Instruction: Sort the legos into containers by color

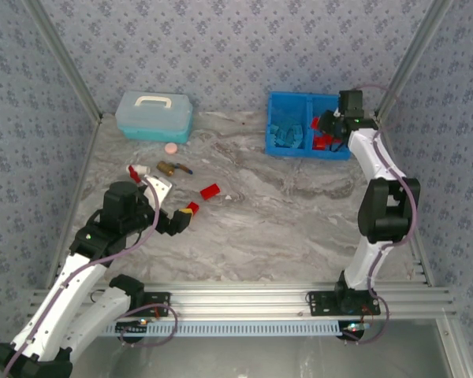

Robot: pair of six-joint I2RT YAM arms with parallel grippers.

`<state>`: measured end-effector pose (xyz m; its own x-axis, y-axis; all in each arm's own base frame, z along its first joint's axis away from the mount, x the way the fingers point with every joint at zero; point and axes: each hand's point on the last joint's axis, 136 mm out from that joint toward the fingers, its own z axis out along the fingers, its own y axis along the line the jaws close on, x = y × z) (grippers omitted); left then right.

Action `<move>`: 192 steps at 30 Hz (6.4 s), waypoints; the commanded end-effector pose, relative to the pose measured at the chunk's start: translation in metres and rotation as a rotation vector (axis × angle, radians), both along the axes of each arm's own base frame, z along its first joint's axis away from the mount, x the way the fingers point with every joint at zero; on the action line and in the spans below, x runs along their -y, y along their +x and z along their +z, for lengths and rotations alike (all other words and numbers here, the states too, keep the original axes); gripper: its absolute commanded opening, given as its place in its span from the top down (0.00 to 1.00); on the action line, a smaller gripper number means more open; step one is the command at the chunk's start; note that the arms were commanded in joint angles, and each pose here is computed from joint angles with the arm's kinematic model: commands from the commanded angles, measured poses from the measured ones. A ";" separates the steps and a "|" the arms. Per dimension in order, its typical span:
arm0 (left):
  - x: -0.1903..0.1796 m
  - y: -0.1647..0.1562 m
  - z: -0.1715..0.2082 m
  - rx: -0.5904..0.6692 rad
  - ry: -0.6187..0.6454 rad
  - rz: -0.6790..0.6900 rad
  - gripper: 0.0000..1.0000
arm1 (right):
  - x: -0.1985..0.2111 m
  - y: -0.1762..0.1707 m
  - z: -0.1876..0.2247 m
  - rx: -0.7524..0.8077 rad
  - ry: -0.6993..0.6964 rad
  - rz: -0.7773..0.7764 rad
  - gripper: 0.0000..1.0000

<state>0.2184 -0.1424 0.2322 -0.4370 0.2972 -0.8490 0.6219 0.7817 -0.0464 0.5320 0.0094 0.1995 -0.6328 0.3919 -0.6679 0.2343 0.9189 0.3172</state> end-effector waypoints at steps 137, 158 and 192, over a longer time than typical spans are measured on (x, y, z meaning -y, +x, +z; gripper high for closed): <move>0.014 -0.017 0.025 0.092 -0.092 -0.118 0.01 | -0.199 -0.061 0.035 -0.054 -0.204 0.184 0.65; 0.013 -0.012 0.016 0.071 -0.056 -0.107 0.01 | 0.034 0.039 -0.050 -0.215 -0.094 -0.164 0.64; -0.059 0.015 0.011 0.113 0.131 0.307 0.01 | -0.198 -0.111 -0.029 -0.234 0.072 0.121 0.43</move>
